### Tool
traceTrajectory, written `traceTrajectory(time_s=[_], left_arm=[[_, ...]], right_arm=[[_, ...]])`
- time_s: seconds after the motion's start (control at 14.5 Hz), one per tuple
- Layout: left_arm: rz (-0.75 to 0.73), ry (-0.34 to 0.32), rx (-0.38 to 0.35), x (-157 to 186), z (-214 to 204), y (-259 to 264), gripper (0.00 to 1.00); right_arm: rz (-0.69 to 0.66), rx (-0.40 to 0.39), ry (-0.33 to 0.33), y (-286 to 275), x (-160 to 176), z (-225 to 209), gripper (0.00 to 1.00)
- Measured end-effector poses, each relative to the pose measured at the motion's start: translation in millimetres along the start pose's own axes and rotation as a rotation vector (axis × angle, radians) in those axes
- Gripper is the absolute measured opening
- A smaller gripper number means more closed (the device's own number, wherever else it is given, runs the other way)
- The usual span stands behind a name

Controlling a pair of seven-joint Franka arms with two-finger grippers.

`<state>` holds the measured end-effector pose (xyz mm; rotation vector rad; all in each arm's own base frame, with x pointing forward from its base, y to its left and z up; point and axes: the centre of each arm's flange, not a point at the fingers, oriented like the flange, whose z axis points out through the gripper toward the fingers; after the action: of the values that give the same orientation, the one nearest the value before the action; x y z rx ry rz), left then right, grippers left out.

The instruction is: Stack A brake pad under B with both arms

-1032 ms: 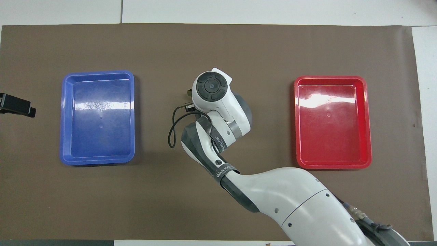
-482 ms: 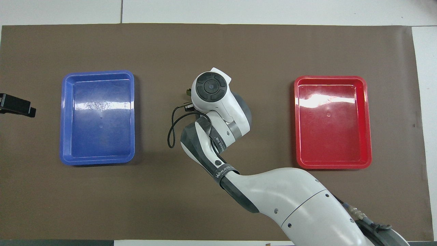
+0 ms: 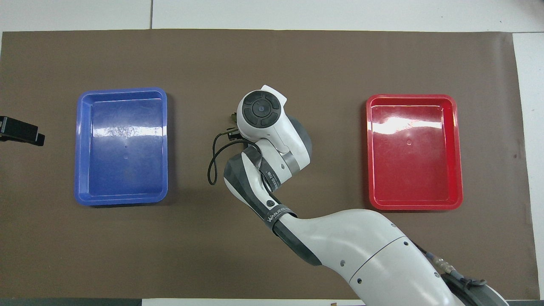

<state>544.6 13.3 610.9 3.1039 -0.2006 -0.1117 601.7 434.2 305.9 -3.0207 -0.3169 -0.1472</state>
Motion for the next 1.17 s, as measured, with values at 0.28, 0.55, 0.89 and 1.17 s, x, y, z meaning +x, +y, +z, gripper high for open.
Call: traceTrajectory(time_s=[0.28,0.55,0.89,1.17], left_arm=[[0.0,0.0,0.0,0.0,0.0,0.0,1.0],[0.0,0.0,0.0,0.0,0.0,0.0,1.0],[0.0,0.0,0.0,0.0,0.0,0.0,1.0],[0.0,0.0,0.0,0.0,0.0,0.0,1.0]], right_arm=[[0.05,-0.012,0.028,30.5,15.6,-55.5,1.0],[0.159,-0.045,0.085,119.5,34.3,-143.8,1.0],[0.304,-0.118,0.06,235.8,17.2,-216.3,1.0],[0.425,-0.146,-0.01,317.4,-7.6,-258.4,1.0]])
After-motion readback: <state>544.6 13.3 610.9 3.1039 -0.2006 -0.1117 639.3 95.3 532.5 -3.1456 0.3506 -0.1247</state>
